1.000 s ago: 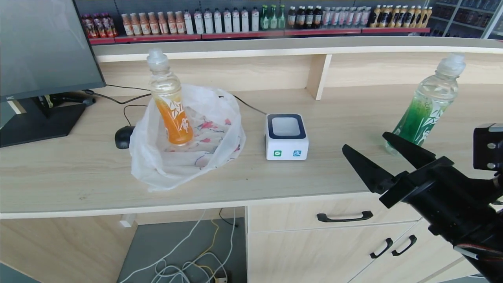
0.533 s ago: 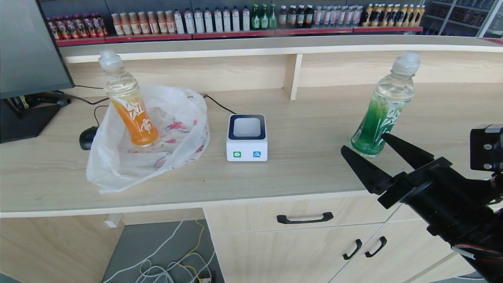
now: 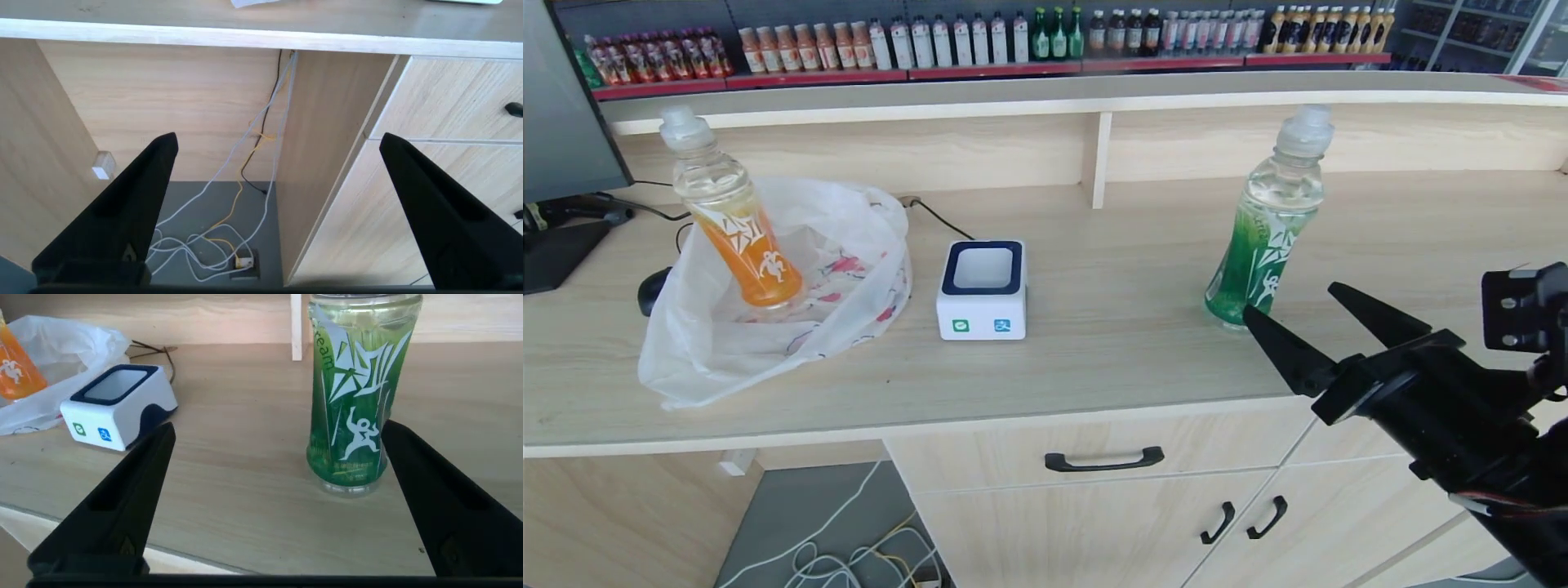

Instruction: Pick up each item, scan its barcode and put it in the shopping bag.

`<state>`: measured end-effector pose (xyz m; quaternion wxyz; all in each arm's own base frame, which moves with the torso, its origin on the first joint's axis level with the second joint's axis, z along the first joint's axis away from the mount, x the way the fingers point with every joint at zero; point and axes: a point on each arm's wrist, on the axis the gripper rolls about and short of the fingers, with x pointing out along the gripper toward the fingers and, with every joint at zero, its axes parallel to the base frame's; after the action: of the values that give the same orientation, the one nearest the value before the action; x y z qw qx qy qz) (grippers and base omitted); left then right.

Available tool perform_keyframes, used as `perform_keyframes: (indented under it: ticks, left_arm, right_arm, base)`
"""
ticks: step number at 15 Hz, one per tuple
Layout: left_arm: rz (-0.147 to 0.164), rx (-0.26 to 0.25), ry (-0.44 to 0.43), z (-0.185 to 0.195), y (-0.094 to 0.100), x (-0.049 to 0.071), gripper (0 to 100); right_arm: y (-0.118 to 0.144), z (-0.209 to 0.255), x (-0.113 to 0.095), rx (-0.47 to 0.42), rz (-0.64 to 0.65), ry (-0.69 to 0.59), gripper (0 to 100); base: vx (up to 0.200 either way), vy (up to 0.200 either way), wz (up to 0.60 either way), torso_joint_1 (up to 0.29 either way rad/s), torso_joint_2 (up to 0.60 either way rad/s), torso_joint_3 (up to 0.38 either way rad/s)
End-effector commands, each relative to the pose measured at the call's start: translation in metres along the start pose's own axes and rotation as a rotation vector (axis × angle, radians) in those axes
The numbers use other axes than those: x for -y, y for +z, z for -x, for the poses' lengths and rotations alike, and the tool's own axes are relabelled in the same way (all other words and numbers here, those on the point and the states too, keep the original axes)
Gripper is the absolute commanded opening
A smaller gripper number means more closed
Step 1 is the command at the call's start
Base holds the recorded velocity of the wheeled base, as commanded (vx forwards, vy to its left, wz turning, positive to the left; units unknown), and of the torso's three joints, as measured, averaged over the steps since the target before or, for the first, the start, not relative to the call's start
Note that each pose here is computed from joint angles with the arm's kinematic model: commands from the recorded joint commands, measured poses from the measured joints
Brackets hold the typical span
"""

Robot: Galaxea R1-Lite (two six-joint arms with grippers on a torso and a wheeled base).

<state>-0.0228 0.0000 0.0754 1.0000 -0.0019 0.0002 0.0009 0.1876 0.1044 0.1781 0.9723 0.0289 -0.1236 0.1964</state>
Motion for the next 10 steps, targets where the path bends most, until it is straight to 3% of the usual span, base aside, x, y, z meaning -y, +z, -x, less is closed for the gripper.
perform_keyframes:
  ticks: [1, 5, 10]
  left_arm:
    - [0.001, 0.0, 0.0, 0.0, 0.0, 0.0, 100]
    - [0.001, 0.0, 0.0, 0.0, 0.0, 0.0, 100]
    - [0.001, 0.0, 0.0, 0.0, 0.0, 0.0, 100]
  right_arm:
    - [-0.007, -0.009, 0.007, -0.021, 0.019, -0.032, 100]
    - [-0.01, -0.019, 0.025, -0.016, 0.047, -0.083, 100]
    - [-0.007, -0.039, 0.031, 0.017, 0.088, -0.102, 100]
  base:
    - [0.0, 0.0, 0.0, 0.0, 0.0, 0.0]
    - [0.0, 0.0, 0.0, 0.0, 0.0, 0.0]
    - [0.0, 0.0, 0.0, 0.0, 0.0, 0.0]
